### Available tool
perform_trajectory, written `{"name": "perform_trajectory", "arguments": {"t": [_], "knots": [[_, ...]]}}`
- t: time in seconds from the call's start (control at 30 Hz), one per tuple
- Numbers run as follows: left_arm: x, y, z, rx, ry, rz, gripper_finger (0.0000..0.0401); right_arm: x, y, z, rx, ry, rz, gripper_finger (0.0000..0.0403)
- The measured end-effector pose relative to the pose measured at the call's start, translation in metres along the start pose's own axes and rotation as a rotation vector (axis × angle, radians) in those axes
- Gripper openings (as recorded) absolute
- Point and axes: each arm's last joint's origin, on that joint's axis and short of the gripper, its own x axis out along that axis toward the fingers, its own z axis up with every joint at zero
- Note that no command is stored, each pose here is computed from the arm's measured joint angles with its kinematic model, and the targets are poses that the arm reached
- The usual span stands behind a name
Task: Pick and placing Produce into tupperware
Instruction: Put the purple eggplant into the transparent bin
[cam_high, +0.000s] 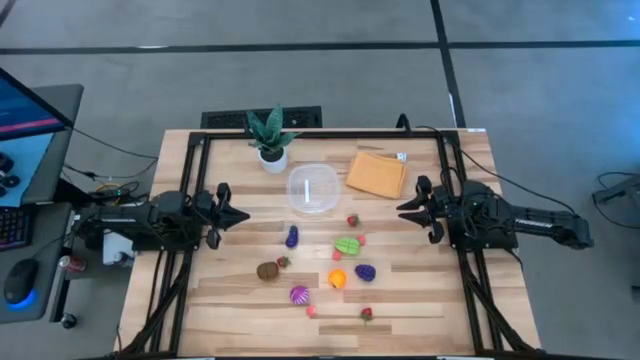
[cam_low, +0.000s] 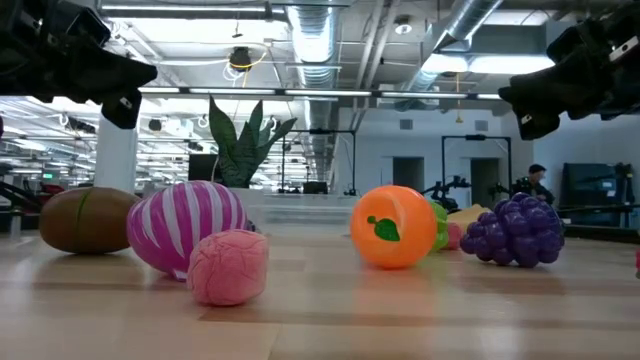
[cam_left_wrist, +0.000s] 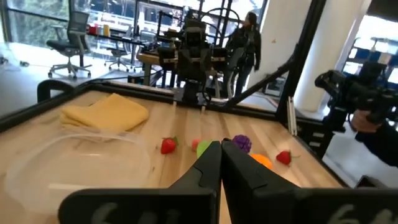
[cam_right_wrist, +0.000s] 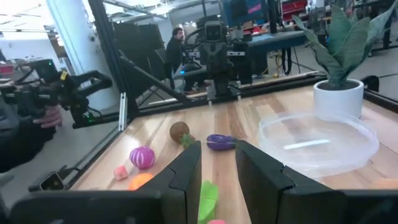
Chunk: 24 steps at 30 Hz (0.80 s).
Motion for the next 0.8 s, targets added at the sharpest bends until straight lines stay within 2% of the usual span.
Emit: {"name": "perform_trajectory", "arguments": {"t": [0.2, 0.43, 0.53, 0.6, 0.67, 0.73, 0.8], "knots": [[0.0000, 0.0001, -0.0002, 0.032, 0.002, 0.002, 0.0000, -0.0001, -0.0015, -0.0029, -0.002, 0.026, -0.035, 0.0123], [0.0001, 0.0025, -0.0002, 0.166, -0.003, 0.085, 0.0000, -0.0001, -0.0022, -0.0027, 0.002, 0.021, -0.059, 0.0123], [0.0002, 0.0020, -0.0006, 0.079, 0.001, 0.064, 0.0000, 0.0001, -0.0012, -0.0024, 0.021, 0.018, -0.049, 0.0123], [0.0008, 0.0013, -0.0017, 0.084, 0.017, 0.035, 0.0000, 0.0005, 0.0005, -0.0018, 0.016, 0.012, -0.030, 0.0123], [0.0017, 0.0014, -0.0030, 0.164, 0.034, 0.030, 0.0000, 0.0010, 0.0024, -0.0015, -0.017, 0.009, -0.011, 0.0123], [0.0024, 0.0032, -0.0031, 0.254, 0.039, 0.084, 0.0000, 0.0014, 0.0048, 0.0002, -0.080, -0.008, 0.012, 0.0123], [0.0033, 0.0039, -0.0041, 0.282, 0.053, 0.100, 0.0000, 0.0018, 0.0072, 0.0017, -0.169, -0.026, 0.034, 0.0123]]}}
